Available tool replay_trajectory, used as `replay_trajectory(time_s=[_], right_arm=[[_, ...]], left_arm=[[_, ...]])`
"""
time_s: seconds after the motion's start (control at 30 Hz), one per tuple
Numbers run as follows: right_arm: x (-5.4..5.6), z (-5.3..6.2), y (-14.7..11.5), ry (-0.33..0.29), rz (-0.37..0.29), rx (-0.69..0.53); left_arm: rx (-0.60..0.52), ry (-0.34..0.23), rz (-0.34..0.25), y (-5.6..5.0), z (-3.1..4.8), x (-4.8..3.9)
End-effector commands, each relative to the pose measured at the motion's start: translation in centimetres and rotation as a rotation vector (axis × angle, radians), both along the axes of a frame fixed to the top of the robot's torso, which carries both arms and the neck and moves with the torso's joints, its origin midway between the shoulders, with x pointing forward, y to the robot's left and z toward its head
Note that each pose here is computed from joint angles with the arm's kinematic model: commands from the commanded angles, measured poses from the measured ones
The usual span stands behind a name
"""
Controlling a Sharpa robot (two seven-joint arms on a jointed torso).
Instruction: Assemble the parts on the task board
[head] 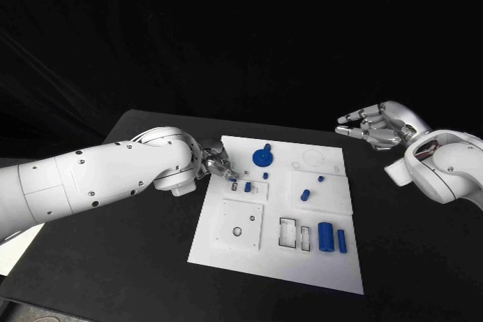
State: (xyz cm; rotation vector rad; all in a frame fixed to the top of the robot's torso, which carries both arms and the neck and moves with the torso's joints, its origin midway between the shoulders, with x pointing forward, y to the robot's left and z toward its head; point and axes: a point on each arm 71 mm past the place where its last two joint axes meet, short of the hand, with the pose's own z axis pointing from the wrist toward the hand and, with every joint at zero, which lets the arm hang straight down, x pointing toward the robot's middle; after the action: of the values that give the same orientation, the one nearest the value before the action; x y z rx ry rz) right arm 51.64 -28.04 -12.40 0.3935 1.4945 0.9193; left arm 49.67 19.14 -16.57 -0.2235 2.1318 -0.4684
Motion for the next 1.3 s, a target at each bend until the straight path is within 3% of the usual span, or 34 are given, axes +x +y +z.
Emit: replay_trajectory(time_s=[0.03,0.57,1.3], right_arm=[[-0.1,-0.1,0.2,0.004,0.014,-0.007],[-0.2,-0.1,0.2,0.003,0.015,-0.006],[-0.2,-0.2,0.1,0.013,0.013,0.01]], left_arm=[[-0.002,-0.046,-0.008,-0.1,0.21,0.06],[0.043,0.013,-0.011,-0.1,-1.15,0.04],[0.076,0.06,-0.045,-0.3,-1.54,-0.19]])
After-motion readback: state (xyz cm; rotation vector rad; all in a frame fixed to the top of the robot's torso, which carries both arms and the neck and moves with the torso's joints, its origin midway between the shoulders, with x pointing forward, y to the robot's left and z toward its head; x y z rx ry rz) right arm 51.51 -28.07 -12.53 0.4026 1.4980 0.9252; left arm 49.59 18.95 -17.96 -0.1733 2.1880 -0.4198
